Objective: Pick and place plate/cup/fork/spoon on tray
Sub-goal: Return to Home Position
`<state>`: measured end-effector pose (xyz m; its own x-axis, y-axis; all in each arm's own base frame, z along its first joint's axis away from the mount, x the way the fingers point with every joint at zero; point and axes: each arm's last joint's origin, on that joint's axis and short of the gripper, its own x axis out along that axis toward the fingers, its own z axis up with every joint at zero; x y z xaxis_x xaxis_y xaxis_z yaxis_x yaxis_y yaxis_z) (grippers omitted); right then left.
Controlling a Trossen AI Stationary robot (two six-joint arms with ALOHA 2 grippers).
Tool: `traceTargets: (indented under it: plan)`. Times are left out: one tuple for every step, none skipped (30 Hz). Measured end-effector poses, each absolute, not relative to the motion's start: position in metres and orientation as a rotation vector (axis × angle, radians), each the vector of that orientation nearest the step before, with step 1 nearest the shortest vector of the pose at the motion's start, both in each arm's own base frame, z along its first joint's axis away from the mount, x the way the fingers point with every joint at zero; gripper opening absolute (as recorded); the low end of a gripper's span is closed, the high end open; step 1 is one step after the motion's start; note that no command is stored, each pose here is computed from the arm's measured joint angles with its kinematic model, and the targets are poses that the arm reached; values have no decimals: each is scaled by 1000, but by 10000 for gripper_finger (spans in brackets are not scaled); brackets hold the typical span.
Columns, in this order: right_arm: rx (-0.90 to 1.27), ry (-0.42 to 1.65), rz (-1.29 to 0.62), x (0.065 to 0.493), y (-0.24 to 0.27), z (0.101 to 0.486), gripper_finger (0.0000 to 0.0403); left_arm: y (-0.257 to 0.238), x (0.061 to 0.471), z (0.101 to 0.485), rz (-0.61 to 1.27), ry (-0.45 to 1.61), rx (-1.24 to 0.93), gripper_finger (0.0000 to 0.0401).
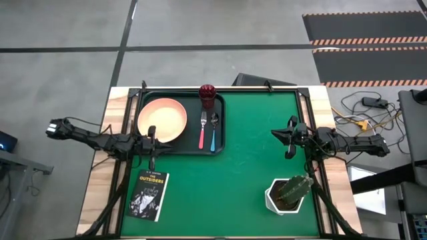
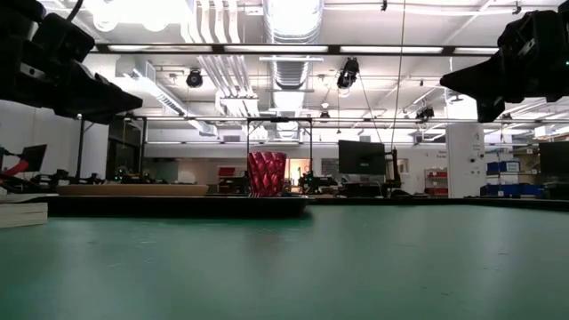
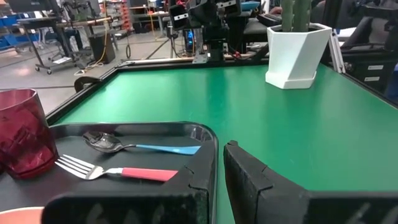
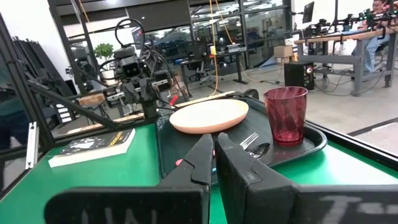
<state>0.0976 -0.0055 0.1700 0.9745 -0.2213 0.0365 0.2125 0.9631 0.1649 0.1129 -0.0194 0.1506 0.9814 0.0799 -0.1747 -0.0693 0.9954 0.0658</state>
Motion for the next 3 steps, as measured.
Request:
traceTargets:
  plan:
    - [161,-54,-220,98,-6,170,9,-19,113,150,75,179,60,15]
    - [161,-54,-220,98,-5,170,9,-19,113,150,75,181,60,15]
    - [161,-54,-220,98,-6,170,9,-19,113,150,75,183,61,15]
